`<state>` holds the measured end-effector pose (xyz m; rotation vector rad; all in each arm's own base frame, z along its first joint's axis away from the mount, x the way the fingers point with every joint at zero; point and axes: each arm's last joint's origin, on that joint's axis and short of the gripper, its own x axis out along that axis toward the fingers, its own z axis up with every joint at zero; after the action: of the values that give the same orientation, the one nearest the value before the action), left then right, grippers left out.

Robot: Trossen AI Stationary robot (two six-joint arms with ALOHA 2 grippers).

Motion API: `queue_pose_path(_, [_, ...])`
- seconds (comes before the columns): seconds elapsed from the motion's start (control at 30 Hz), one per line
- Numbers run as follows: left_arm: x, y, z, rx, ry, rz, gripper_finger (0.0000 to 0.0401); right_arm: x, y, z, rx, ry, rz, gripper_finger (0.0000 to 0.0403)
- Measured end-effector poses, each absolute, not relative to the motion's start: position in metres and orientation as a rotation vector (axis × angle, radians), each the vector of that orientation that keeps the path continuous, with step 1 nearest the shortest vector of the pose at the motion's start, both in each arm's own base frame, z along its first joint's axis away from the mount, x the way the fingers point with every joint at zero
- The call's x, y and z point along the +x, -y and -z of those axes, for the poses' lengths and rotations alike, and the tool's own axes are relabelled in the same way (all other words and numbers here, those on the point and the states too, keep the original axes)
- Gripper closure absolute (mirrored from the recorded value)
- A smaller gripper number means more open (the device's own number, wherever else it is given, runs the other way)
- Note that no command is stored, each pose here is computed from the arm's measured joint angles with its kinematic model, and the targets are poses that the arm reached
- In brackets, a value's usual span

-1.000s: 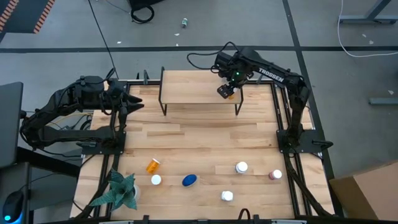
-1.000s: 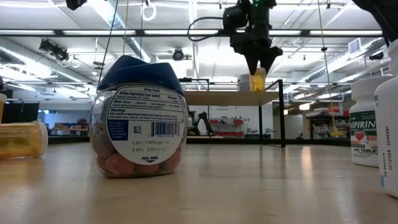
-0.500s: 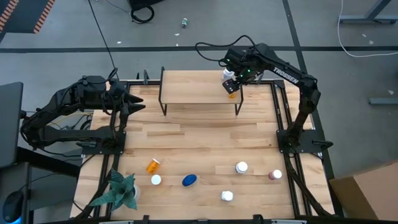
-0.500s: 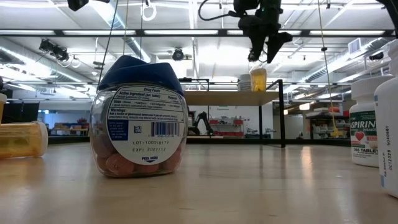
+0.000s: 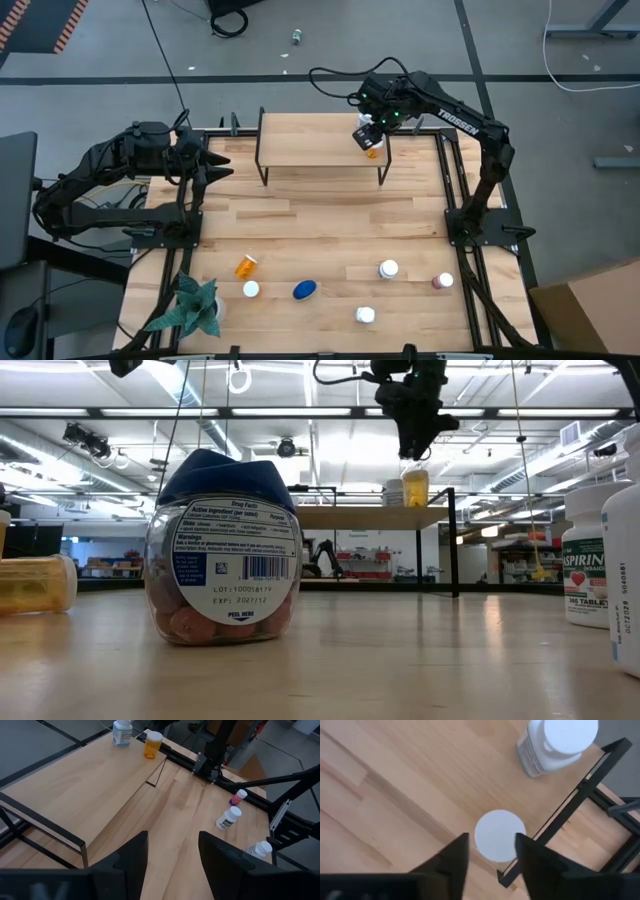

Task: Pick and place medicine bottles onto shelf by color
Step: Put the top orange pill bottle on the shelf

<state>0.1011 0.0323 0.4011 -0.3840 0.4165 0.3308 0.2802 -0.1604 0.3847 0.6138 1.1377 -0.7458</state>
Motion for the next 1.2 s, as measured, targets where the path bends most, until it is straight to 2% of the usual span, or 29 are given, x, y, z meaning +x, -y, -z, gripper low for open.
queue_pose_path(0.2, [0.101, -0.032, -0.401, -0.383, -0.417, -0.331, 0.0227, 0.277, 0.158, -0.383, 0.632, -1.182, 0.733, 0.0364])
queue_pose_path(0.27, [0.101, -0.032, -0.401, -0.383, -0.417, -0.331, 0.0227, 0.275, 0.159, -0.383, 0.636, -1.198, 0.735, 0.0391])
queue_pose_path(0.67, [0.101, -0.032, -0.401, -0.403, -0.414, -0.335, 0.0228, 0.27, 0.167, -0.383, 0.68, -1.192, 0.725, 0.0396])
queue_pose_path(0.93, [0.101, -0.032, -0.401, -0.415, -0.412, -0.338, 0.0231, 0.275, 0.167, -0.359, 0.723, -1.243, 0.704, 0.0396])
queue_pose_path(1.2, [0.101, -0.032, -0.401, -0.429, -0.41, -0.341, 0.0232, 0.278, 0.169, -0.355, 0.72, -1.216, 0.702, 0.0396])
